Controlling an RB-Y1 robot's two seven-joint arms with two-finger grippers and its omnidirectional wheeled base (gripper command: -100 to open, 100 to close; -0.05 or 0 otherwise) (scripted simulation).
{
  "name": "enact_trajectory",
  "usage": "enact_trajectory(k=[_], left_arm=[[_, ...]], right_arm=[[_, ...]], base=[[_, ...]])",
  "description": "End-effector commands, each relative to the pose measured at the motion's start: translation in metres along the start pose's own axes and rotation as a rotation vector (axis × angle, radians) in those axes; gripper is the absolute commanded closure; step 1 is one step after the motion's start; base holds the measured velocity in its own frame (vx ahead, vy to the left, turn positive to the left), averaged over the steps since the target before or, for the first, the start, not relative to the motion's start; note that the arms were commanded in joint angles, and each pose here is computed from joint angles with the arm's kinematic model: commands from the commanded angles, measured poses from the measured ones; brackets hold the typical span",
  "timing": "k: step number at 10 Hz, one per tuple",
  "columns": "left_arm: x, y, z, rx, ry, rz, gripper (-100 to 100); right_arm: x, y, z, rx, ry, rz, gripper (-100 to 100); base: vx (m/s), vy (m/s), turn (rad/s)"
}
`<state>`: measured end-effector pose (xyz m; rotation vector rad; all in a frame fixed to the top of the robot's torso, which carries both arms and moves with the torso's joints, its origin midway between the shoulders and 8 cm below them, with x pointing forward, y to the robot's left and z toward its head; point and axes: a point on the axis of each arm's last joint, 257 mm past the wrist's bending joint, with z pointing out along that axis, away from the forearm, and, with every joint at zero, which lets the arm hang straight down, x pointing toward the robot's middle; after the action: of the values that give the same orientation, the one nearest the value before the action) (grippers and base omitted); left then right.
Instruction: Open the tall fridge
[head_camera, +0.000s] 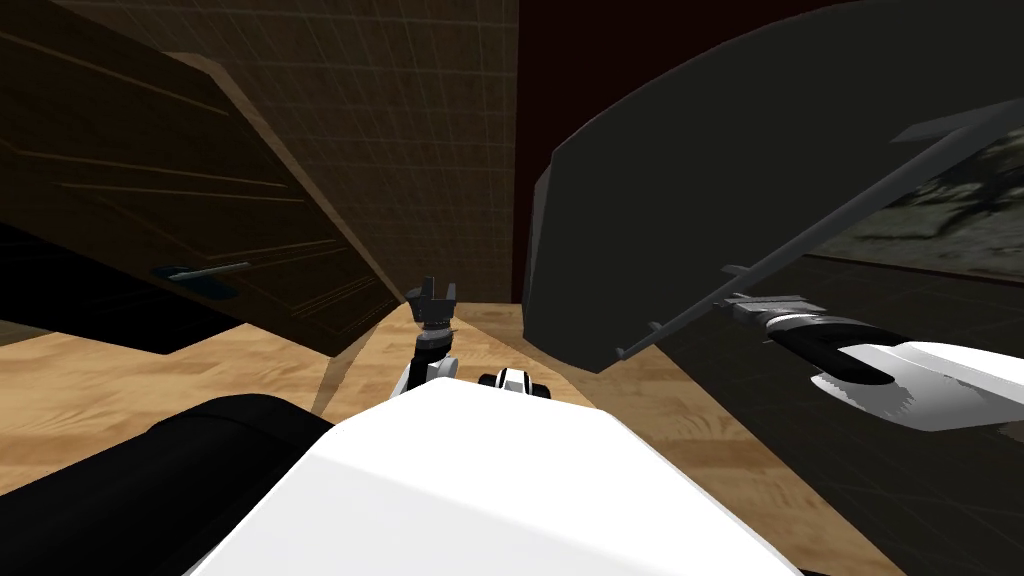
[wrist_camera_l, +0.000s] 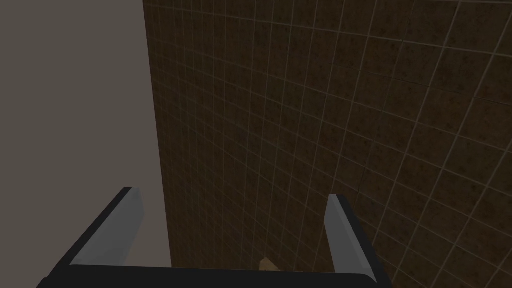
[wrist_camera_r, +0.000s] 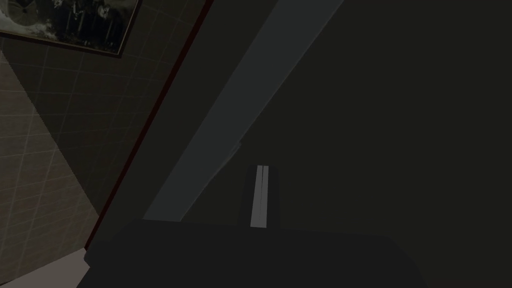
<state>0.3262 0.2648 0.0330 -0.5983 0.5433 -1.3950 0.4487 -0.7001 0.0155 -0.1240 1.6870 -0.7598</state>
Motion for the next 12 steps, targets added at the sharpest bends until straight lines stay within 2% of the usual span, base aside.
enact_trajectory(k=[1,2,4,7,8,10,12], left_arm=[[0.000,0.000,0.000,0.000,0.000,0.000,0],[0.000,0.000,0.000,0.000,0.000,0.000,0],[0.000,0.000,0.000,0.000,0.000,0.000,0],[0.000,0.000,0.000,0.000,0.000,0.000,0],[0.000,0.000,0.000,0.000,0.000,0.000,0],[0.000,0.000,0.000,0.000,0.000,0.000,0],[0.000,0.000,0.000,0.000,0.000,0.000,0]], right_arm=[[0.001,-0.023,0.005,0.048,0.003,0.014,100],[0.001,-0.016,0.011,0.012,0.000,-0.007,100],[0.014,-0.024,0.017,0.035,0.024,-0.002,100],[0.018,-0.047,0.021,0.085,0.034,0.010,100],[0.016,-0.042,0.025,0.052,0.027,-0.014,100],[0.027,-0.050,0.031,0.073,0.049,-0.012,100],[0.031,-0.074,0.032,0.125,0.061,0.000,100]], base=[[0.006,-0.014,0.000],[-0.086,0.180,0.118],[-0.116,0.164,0.013],[-0.007,-0.006,-0.002],[-0.123,0.133,0.106],[-0.089,0.192,0.016],[-0.012,0.004,-0.002]])
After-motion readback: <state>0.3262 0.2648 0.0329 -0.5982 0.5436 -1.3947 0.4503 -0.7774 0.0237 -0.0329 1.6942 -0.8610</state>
